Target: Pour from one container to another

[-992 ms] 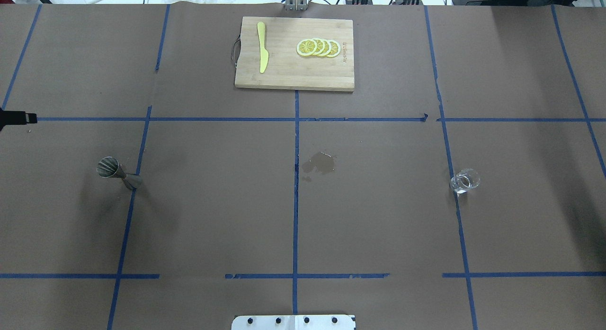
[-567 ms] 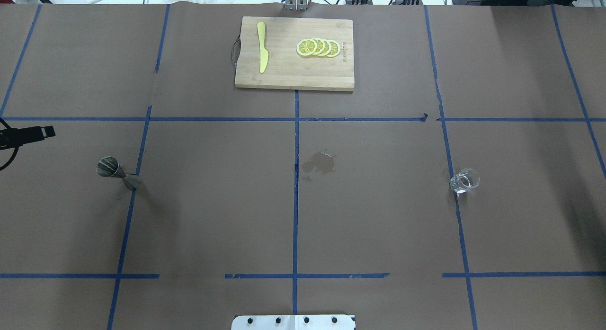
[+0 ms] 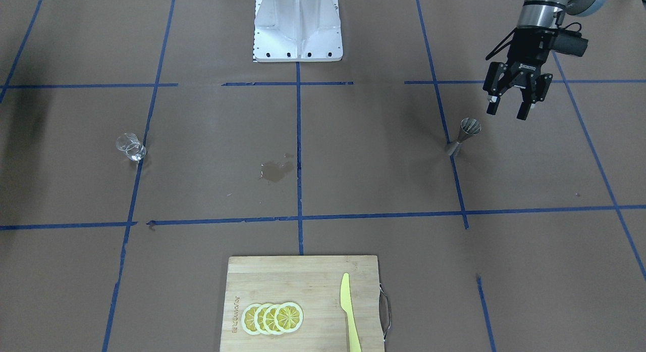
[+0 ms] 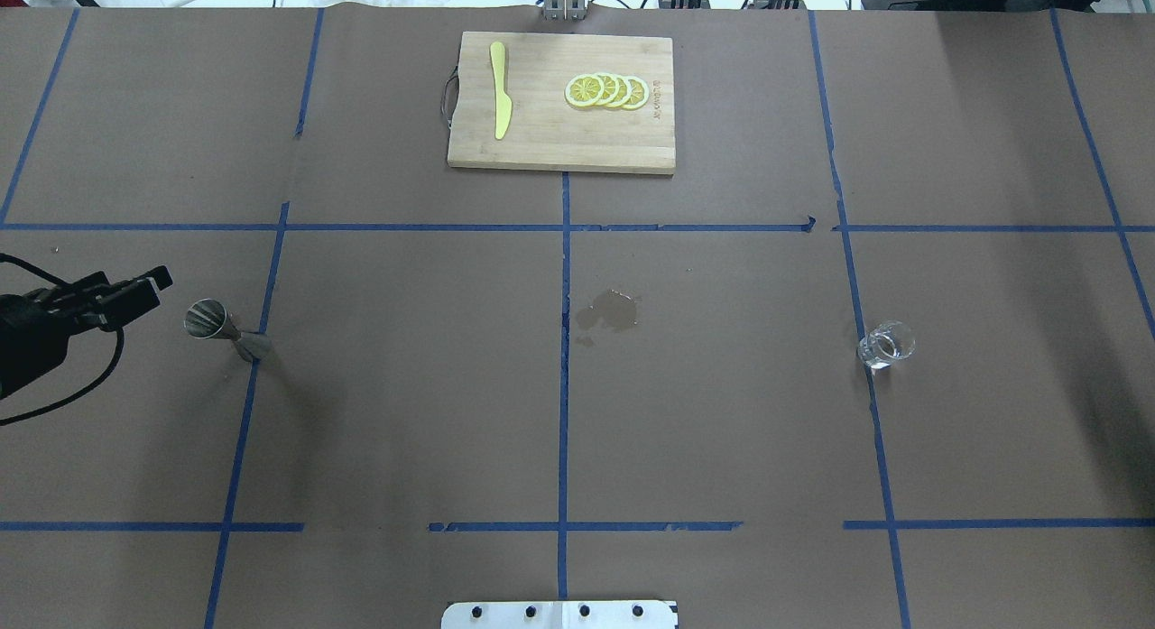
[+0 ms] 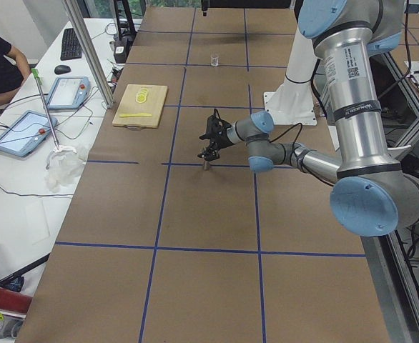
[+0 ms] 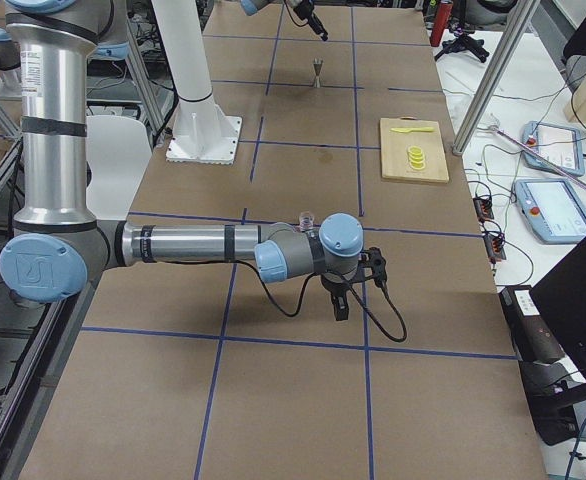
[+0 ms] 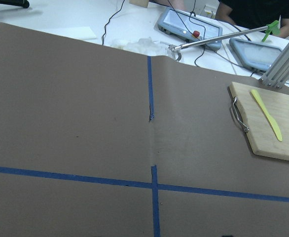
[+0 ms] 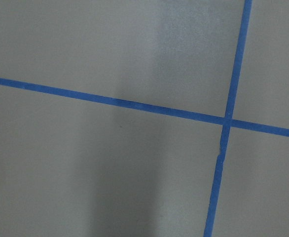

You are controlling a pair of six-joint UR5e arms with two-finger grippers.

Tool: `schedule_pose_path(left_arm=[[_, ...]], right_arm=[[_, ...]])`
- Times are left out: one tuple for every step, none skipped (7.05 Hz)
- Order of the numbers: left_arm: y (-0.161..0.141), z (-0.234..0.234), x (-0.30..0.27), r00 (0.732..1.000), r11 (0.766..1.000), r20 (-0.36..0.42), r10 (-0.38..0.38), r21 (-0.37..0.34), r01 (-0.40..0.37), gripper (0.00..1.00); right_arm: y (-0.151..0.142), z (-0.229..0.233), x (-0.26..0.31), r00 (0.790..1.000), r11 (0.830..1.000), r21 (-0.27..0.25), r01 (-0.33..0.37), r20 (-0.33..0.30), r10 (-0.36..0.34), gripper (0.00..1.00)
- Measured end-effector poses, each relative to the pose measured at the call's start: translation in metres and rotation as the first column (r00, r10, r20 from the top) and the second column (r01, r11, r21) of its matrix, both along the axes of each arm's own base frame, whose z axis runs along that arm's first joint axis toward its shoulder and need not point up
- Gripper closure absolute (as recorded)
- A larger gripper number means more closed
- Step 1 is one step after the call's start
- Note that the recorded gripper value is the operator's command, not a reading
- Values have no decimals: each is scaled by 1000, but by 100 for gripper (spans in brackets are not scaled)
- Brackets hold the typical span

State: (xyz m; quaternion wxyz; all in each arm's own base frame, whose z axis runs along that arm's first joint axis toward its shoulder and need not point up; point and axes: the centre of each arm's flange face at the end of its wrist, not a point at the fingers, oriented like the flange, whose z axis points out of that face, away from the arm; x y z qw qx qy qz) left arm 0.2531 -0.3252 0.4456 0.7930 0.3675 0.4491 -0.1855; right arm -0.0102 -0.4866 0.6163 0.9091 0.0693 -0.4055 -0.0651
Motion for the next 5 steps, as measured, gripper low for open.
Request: schedule_pose_path(left_arm=[[11,6,8,998,999,45,-41,29,40,9],[23,9,17,993,996,89,-75,60,70,8],[32,10,25,989,992,112,-97,87,87,8],[41,10,34,986,989,123,-111,112,97,8],[50,10,44,985,987,128,-112,130,95,8]], right_arm=[[0,0,0,1000,1000,1,0,0,0,0],[-1,0,0,1000,1000,0,0,0,0,0],[-1,1,0,1000,1000,-1,0,0,0,0],[-1,1,0,1000,1000,-2,0,1,0,0],[-1,1,0,1000,1000,-2,0,1,0,0]])
